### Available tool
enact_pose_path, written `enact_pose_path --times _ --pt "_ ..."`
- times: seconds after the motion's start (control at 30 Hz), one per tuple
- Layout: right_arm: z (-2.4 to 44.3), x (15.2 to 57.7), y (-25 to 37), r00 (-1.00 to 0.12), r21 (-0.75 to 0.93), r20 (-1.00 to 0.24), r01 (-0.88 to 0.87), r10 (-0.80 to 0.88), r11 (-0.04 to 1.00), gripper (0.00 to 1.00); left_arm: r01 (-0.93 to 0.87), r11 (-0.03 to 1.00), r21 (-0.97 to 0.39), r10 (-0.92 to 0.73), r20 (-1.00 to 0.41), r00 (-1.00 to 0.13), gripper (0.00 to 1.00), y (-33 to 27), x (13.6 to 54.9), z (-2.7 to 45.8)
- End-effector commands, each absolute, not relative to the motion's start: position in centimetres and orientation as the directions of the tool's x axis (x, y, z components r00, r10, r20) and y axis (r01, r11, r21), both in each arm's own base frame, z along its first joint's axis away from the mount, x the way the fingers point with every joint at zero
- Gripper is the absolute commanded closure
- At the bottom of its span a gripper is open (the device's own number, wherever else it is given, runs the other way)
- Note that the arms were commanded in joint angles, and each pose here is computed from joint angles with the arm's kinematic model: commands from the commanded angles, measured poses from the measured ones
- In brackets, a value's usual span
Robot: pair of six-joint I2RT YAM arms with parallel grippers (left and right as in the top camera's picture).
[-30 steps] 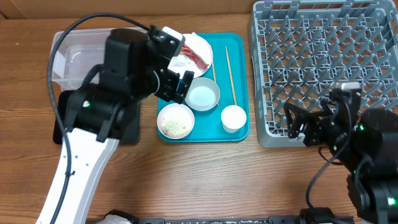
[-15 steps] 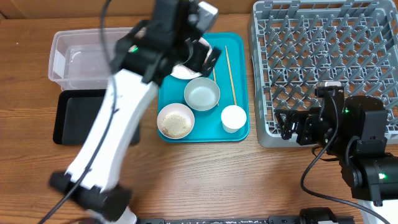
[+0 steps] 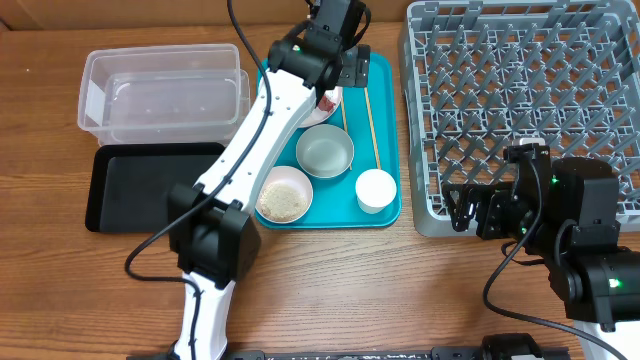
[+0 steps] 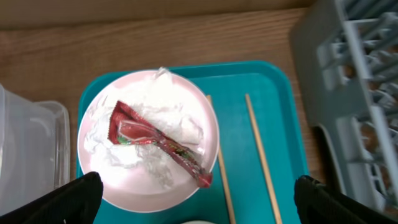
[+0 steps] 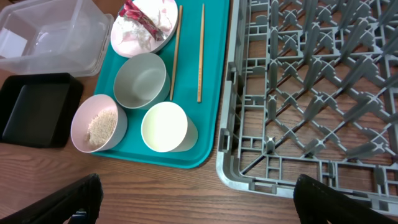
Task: Sort waste into correct bins and load items into the dishwasher
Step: 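Reach the left gripper to the white plate and grasp the wrapper and tissue, then carry the wrapper and tissue left and drop them into the clear bin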
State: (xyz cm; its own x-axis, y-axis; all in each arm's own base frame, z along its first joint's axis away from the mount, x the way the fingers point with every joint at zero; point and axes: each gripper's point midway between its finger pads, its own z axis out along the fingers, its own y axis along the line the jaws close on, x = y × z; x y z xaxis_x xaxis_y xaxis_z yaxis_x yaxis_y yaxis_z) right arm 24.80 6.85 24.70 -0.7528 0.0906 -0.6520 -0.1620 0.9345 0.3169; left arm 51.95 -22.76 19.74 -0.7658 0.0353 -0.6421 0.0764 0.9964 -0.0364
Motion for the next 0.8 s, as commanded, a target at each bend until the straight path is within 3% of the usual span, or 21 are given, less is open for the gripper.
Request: enact_pose_path --times 0.0,0.33,0.77 --pt "25.6 24.5 7.1 -0.747 0.324 -0.659 -0.173 0.091 0.930 0.00 -0.109 0.993 -0.051 -0.115 -0.677 -0.727 0.00 -21.1 54.7 17.8" --pt "24.3 23.1 7.0 -0.797 0.331 -0.598 -0.146 0.087 0.932 0.00 -0.280 0.954 -0.103 -0.276 -0.663 -0.696 0.00 -17.9 58.2 12.0" --pt "23.8 22.6 6.9 -0.815 0.330 -0.573 -0.136 0.084 0.934 0.00 -0.229 0.966 -0.122 -0.258 -0.542 -0.800 0.00 -18.3 58.6 3.8"
